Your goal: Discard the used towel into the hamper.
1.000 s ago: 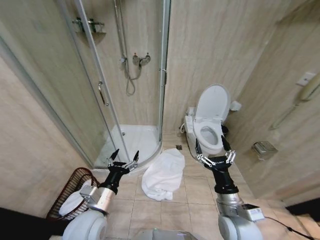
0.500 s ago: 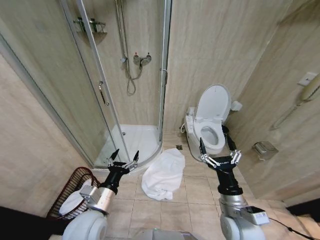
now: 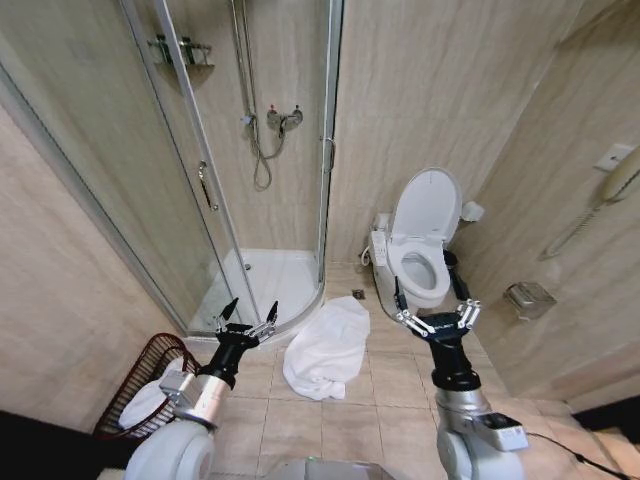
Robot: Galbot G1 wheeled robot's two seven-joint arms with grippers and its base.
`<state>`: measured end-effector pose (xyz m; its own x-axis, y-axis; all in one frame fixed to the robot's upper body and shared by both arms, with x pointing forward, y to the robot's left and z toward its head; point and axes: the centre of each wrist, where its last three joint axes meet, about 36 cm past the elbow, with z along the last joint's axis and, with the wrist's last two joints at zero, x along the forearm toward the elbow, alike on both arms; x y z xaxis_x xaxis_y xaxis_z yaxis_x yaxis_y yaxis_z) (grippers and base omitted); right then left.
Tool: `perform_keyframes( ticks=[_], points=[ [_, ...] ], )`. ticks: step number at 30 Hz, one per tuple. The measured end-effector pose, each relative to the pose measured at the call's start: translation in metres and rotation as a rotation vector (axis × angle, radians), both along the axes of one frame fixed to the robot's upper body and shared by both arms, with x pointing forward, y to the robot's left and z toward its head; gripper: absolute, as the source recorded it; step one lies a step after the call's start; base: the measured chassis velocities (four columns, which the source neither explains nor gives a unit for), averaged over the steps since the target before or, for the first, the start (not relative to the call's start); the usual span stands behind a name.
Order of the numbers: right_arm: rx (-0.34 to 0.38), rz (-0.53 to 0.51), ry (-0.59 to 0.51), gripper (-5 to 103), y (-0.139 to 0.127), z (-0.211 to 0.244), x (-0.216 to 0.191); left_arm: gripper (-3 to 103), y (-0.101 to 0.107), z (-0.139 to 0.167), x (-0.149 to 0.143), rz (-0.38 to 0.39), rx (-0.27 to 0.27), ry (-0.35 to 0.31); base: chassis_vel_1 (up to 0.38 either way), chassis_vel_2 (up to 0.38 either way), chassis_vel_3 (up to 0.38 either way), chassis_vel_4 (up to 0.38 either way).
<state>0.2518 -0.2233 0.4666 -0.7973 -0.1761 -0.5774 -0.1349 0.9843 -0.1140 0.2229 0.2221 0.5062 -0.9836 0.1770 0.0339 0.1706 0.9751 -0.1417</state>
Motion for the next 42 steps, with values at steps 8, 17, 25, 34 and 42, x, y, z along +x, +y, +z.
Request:
perform_keyframes(
  ticks=[8,17,25,34,42],
  points=[
    [-0.021,-0.080,0.156,100,0.001,-0.019,-0.002,100,0.000,0.000,0.000,0.000,0.000,0.000,0.000,0.000,0.000,0.000],
    [0.122,-0.188,0.445,100,-0.008,-0.072,-0.003,100,0.000,0.000,0.000,0.000,0.000,0.000,0.000,0.000,0.000,0.000],
    [0.219,-0.162,0.616,100,-0.014,-0.079,-0.004,100,0.000,0.000,0.000,0.000,0.000,0.000,0.000,0.000,0.000,0.000],
    [0.302,-0.212,0.767,100,-0.019,-0.132,0.021,100,0.000,0.000,0.000,0.000,0.000,0.000,0.000,0.000,0.000,0.000],
    [0.296,-0.108,0.771,100,-0.032,-0.149,0.019,100,0.000,0.000,0.000,0.000,0.000,0.000,0.000,0.000,0.000,0.000]
  ],
)
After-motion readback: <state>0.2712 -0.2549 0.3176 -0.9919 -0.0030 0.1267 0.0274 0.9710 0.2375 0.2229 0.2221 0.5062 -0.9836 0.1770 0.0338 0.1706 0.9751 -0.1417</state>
